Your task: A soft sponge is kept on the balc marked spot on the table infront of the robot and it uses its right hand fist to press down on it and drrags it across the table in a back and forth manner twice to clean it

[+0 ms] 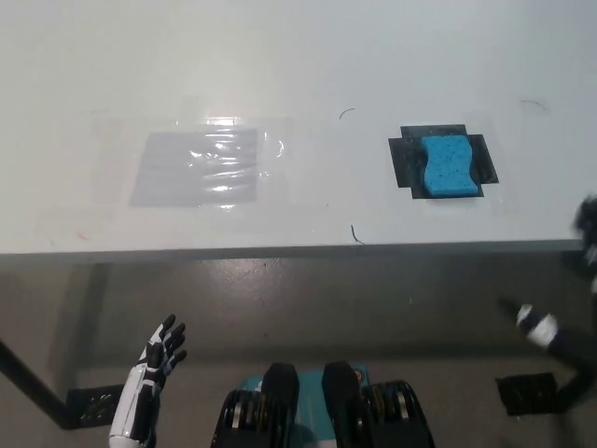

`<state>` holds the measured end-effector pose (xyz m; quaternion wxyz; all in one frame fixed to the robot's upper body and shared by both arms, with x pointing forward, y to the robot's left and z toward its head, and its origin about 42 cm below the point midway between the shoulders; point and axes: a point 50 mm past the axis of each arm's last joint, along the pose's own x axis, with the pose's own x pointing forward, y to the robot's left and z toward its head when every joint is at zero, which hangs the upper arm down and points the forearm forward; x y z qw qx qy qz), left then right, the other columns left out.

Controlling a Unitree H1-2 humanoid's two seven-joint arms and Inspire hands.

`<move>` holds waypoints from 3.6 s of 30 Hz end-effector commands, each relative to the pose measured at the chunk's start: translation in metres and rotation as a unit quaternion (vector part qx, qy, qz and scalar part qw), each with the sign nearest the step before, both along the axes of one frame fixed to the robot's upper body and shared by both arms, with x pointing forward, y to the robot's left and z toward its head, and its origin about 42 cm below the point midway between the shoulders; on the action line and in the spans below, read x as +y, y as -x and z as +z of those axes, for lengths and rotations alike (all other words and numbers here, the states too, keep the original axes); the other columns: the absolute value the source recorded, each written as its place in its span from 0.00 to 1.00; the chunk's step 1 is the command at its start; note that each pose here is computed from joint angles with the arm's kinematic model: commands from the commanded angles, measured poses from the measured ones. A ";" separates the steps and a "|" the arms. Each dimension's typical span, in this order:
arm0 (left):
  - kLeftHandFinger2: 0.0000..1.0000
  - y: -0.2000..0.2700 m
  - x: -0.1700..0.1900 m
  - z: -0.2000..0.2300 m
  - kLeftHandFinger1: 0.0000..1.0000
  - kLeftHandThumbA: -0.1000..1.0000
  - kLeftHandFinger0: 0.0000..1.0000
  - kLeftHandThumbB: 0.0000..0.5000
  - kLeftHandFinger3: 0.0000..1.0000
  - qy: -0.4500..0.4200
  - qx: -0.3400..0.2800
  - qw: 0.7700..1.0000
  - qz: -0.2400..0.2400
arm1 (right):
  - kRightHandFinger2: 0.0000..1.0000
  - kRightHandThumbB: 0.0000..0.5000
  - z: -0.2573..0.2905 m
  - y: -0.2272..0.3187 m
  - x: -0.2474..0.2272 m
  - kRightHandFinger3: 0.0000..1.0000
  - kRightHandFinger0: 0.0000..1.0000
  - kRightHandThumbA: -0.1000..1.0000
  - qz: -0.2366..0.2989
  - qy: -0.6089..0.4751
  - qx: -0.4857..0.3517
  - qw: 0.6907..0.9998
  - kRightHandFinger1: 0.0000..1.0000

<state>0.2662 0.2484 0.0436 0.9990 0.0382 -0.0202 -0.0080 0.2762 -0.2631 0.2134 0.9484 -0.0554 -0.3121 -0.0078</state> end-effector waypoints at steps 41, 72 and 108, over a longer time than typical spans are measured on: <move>1.00 0.000 -0.001 0.008 1.00 1.00 1.00 0.60 1.00 -0.017 -0.051 0.998 -0.032 | 0.07 0.24 0.093 -0.310 0.077 0.02 0.00 1.00 -0.033 -0.125 0.233 0.964 0.00; 1.00 -0.004 -0.002 0.010 1.00 1.00 1.00 0.56 1.00 -0.028 -0.053 0.998 -0.036 | 0.25 0.24 -0.093 -0.242 0.081 0.36 0.00 1.00 -0.029 -0.130 0.446 0.885 0.00; 1.00 -0.010 -0.004 0.015 1.00 1.00 1.00 0.56 1.00 -0.023 -0.061 0.997 -0.042 | 0.09 0.36 -0.035 -0.213 0.302 0.02 0.02 1.00 0.218 -0.081 0.398 0.887 0.00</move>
